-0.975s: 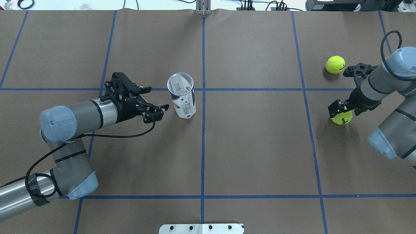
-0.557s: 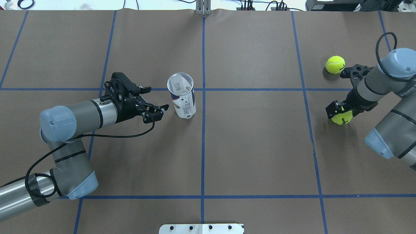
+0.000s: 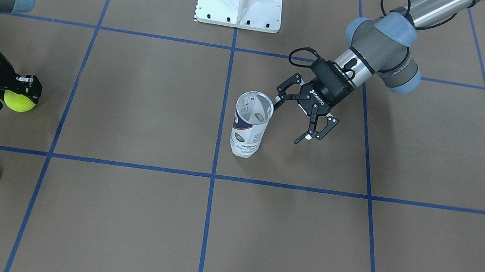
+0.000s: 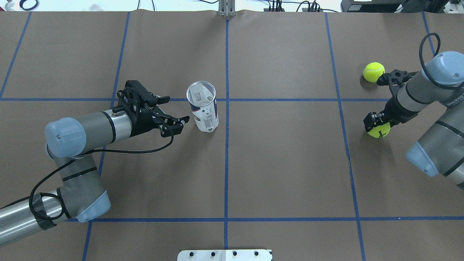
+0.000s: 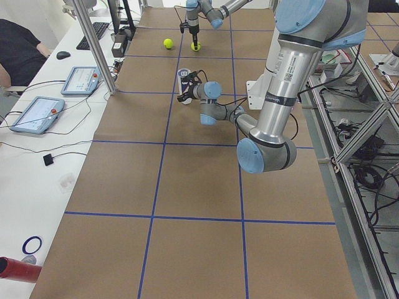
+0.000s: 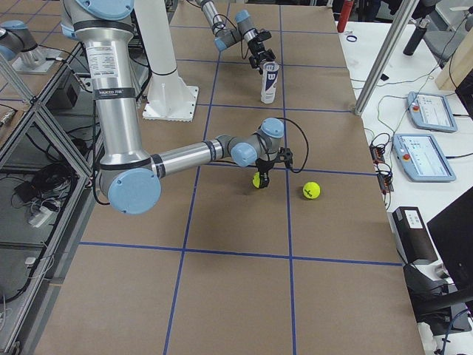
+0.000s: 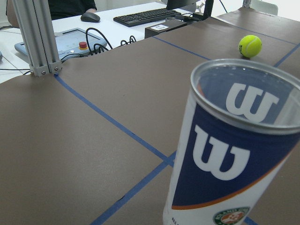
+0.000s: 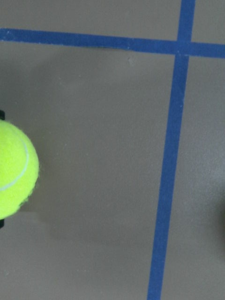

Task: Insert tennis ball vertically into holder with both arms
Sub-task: 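Close the right gripper on the nearer yellow tennis ball, then lift the ball with the right gripper while the left gripper grasps the can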

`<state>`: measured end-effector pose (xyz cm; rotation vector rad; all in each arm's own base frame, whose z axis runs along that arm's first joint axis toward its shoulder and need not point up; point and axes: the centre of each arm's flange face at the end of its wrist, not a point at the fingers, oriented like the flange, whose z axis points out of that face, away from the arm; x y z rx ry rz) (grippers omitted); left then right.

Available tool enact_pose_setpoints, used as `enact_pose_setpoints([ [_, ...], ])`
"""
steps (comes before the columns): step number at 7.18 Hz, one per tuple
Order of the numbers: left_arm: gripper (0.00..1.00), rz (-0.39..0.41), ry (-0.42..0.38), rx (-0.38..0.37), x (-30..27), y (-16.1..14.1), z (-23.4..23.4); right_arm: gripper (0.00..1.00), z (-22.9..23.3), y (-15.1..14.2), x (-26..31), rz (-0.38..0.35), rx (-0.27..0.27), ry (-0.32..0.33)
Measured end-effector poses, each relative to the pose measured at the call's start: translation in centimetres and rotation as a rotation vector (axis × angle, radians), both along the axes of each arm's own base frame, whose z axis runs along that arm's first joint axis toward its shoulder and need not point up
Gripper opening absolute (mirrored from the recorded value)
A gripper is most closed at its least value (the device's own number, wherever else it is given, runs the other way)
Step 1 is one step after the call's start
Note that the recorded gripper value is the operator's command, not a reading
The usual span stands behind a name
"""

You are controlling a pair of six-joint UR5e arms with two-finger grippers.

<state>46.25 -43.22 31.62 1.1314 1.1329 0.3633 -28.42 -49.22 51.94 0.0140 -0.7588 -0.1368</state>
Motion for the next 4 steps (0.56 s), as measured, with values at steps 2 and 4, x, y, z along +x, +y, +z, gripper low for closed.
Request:
enact_pose_setpoints([
  [2,0.99,-0.002,-0.004,-0.004,1.0,-0.6,-0.1,0.00,-4.3,-0.4,1.6,0.018,0.050,-0.060],
  [4,0.99,-0.027,-0.011,-0.009,1.9,-0.6,0.2,0.00,-8.4,-2.0,2.8,0.038,0.076,-0.132],
])
